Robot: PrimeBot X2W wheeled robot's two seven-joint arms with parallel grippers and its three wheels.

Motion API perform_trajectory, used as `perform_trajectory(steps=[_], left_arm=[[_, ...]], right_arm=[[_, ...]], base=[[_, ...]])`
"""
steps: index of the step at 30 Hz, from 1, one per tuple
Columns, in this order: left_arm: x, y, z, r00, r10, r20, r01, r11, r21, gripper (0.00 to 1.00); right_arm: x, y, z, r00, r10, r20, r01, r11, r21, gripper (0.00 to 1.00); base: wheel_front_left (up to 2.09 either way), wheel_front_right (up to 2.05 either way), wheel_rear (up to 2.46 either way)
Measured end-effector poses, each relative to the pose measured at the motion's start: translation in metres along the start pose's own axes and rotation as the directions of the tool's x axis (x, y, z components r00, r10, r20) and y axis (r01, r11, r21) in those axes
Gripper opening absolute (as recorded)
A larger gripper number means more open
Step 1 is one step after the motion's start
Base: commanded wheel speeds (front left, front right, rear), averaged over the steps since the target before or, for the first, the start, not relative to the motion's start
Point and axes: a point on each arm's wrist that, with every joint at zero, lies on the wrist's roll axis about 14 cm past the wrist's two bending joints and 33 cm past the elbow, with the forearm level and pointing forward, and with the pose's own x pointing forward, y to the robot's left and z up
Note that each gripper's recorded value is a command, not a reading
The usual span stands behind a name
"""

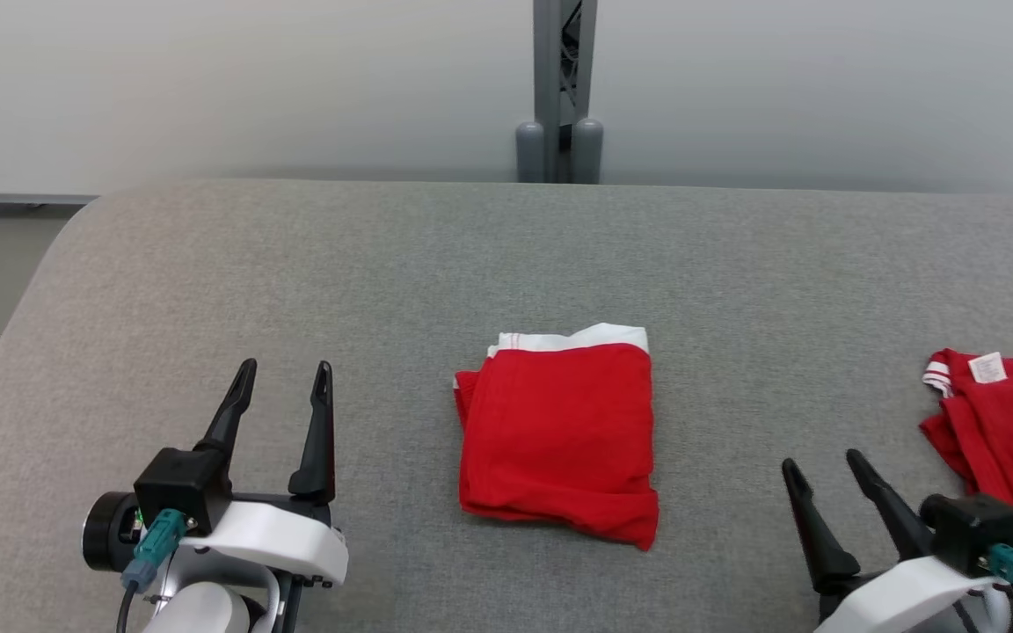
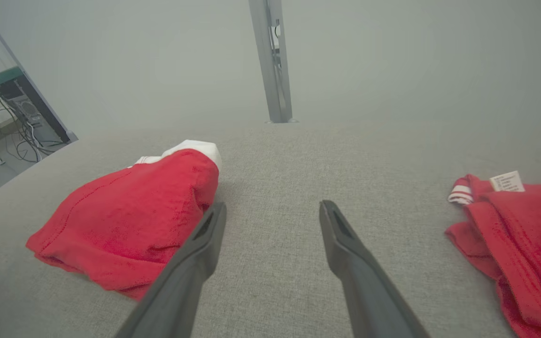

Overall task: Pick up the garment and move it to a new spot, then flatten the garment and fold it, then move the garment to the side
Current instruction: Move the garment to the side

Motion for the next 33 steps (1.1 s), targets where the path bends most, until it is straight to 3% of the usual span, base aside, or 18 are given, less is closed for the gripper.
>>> perform_trajectory(steps=[12, 21, 22, 24, 33], left_arm=[[-0.001, 0.046, 0.004, 0.991, 0.133, 0.025, -0.133, 0.991, 0.020, 1.00], [-0.003, 0.053, -0.006, 0.988, 0.155, 0.006, -0.155, 0.987, 0.030, 1.00], [-0.003, 0.053, -0.007, 0.988, 0.156, 0.003, -0.156, 0.987, 0.029, 1.00], [-0.002, 0.053, -0.010, 0.988, 0.155, -0.004, -0.155, 0.987, 0.035, 1.00], [0.013, 0.035, -0.018, 0.995, 0.097, -0.012, -0.096, 0.995, 0.037, 1.00]], right_arm=[[0.057, 0.068, -0.056, 0.958, 0.236, -0.162, -0.231, 0.972, 0.052, 1.00], [0.075, 0.097, -0.095, 0.907, 0.316, -0.280, -0.288, 0.948, 0.137, 1.00], [0.076, 0.099, -0.098, 0.901, 0.324, -0.288, -0.293, 0.945, 0.145, 0.78], [0.080, 0.100, -0.099, 0.901, 0.325, -0.286, -0.289, 0.944, 0.162, 0.00], [0.087, 0.066, -0.088, 0.940, 0.251, -0.232, -0.223, 0.965, 0.141, 0.00]], base=[[0.00, 0.00, 0.00], [0.00, 0.00, 0.00], [0.00, 0.00, 0.00], [0.00, 0.00, 0.00], [0.00, 0.00, 0.00]])
